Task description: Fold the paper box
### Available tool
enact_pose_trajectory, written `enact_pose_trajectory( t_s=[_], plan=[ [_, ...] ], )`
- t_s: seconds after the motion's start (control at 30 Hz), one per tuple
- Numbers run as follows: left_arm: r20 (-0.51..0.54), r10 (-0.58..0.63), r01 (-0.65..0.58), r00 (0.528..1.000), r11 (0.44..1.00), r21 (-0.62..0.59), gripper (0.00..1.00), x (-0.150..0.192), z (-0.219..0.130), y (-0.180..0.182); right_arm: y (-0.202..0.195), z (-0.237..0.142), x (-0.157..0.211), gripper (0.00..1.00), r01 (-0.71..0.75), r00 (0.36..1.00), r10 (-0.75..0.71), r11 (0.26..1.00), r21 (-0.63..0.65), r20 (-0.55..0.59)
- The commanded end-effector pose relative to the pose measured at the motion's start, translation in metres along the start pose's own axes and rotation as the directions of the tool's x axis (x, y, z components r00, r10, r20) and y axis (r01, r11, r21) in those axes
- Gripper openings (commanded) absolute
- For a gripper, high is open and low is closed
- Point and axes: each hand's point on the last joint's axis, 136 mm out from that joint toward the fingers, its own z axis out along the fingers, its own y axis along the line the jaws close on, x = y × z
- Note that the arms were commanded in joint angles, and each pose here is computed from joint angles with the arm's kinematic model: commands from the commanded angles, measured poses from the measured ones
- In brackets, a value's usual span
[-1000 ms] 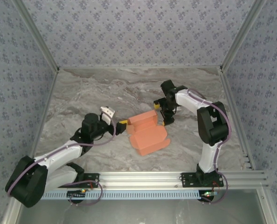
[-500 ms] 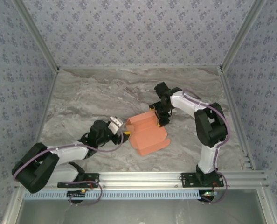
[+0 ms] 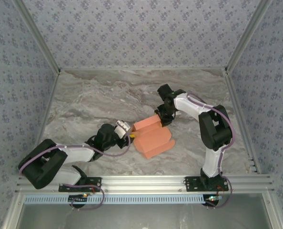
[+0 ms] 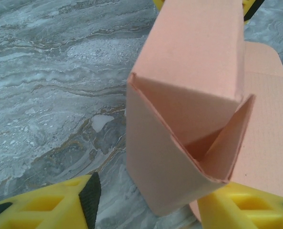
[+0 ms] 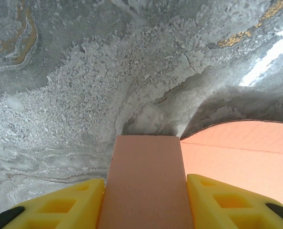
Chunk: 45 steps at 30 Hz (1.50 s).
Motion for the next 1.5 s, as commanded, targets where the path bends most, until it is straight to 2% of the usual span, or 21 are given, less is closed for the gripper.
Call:
enact_pose_trajectory(
  t_s=[0.0, 0.17, 0.3, 0.47, 0.67, 0.87, 1.03, 1.27, 1.47],
  plan=[
    [0.061, 0.004, -0.002, 0.998, 0.999, -0.037, 0.52, -0.021, 0.009, 0.003, -0.007, -0.001, -0.002, 0.48, -0.037, 0.999, 0.036, 0.999, 0.022, 0.037],
    [0.079, 0.018, -0.015, 0.997, 0.999, -0.040, 0.46, -0.028, 0.021, -0.009, -0.007, -0.001, -0.002, 0.48, -0.054, 0.998, 0.053, 0.998, 0.020, 0.038],
    [0.078, 0.000, 0.011, 0.997, 0.991, -0.133, 0.37, -0.031, 0.028, -0.001, -0.009, -0.001, 0.000, 0.48, -0.062, 0.997, 0.061, 0.998, 0.023, 0.037],
    [0.101, -0.035, 0.056, 0.994, 0.976, -0.210, 0.34, -0.041, 0.036, 0.007, -0.013, -0.001, 0.000, 0.48, -0.078, 0.996, 0.077, 0.997, 0.022, 0.047],
    [0.104, -0.071, 0.096, 0.992, 0.961, -0.261, 0.34, -0.046, 0.049, 0.010, -0.016, 0.000, 0.004, 0.47, -0.087, 0.995, 0.086, 0.996, 0.025, 0.041],
    [0.102, -0.095, 0.126, 0.990, 0.926, -0.356, 0.40, -0.048, 0.054, 0.026, -0.018, -0.001, 0.004, 0.47, -0.092, 0.995, 0.091, 0.996, 0.021, 0.048],
    [0.133, -0.121, 0.163, 0.984, 0.913, -0.373, 0.47, -0.054, 0.059, 0.030, -0.019, -0.002, 0.002, 0.47, -0.093, 0.994, 0.091, 0.995, 0.021, 0.062],
    [0.116, -0.132, 0.166, 0.985, 0.915, -0.369, 0.30, -0.048, 0.073, 0.030, -0.021, -0.002, 0.000, 0.47, -0.098, 0.992, 0.097, 0.995, 0.020, 0.077],
    [0.103, -0.170, 0.195, 0.980, 0.915, -0.354, 0.28, -0.038, 0.074, 0.027, -0.023, -0.001, -0.002, 0.48, -0.108, 0.991, 0.106, 0.994, 0.023, 0.078]
  ],
)
